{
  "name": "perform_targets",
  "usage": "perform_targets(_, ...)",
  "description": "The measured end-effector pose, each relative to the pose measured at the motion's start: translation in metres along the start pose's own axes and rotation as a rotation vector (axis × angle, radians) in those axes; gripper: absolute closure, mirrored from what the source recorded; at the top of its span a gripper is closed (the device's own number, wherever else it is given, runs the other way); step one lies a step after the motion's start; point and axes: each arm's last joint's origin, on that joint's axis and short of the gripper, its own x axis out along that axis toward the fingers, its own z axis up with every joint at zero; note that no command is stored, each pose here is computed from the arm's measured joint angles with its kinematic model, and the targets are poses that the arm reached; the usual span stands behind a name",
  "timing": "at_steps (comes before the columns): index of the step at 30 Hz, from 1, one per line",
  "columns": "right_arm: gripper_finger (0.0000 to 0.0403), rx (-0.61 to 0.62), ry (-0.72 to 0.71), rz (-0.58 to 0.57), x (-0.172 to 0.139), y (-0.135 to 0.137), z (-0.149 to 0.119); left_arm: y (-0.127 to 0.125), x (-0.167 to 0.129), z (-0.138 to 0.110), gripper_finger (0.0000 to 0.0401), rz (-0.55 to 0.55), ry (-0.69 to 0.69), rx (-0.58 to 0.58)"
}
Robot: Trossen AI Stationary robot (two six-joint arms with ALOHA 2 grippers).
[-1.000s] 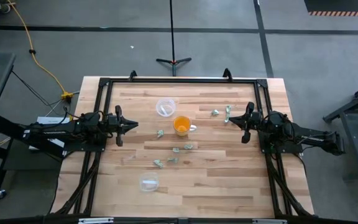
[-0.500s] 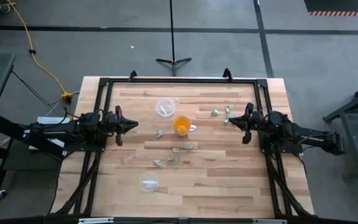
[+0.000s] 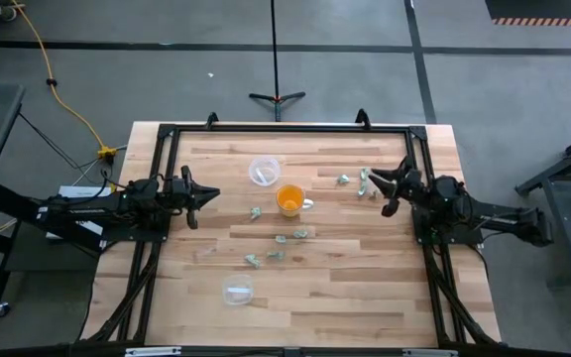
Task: Pick and place items into bin
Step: Put the light green stevia packet into the top transparent bin
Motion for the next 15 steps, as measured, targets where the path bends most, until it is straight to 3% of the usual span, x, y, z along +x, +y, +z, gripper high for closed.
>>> perform_targets(4,0.0247,-0.002,0.018,-0.012,0.009,0.002,0.014,0.0,0.0,0.003,0.0334,0.002,-0.027,0.004)
perform_targets(7,0.0223,-0.069,0.095,-0.008,0.021,0.005,0.024,0.0,0.0,0.006,0.0334,0.001,-0.059,0.0)
perform_targets(15,0.022,-0.242,0.405,-0.038,0.063,0.01,0.018,0.0,0.0,0.006,0.0334,0.0,-0.06,-0.005)
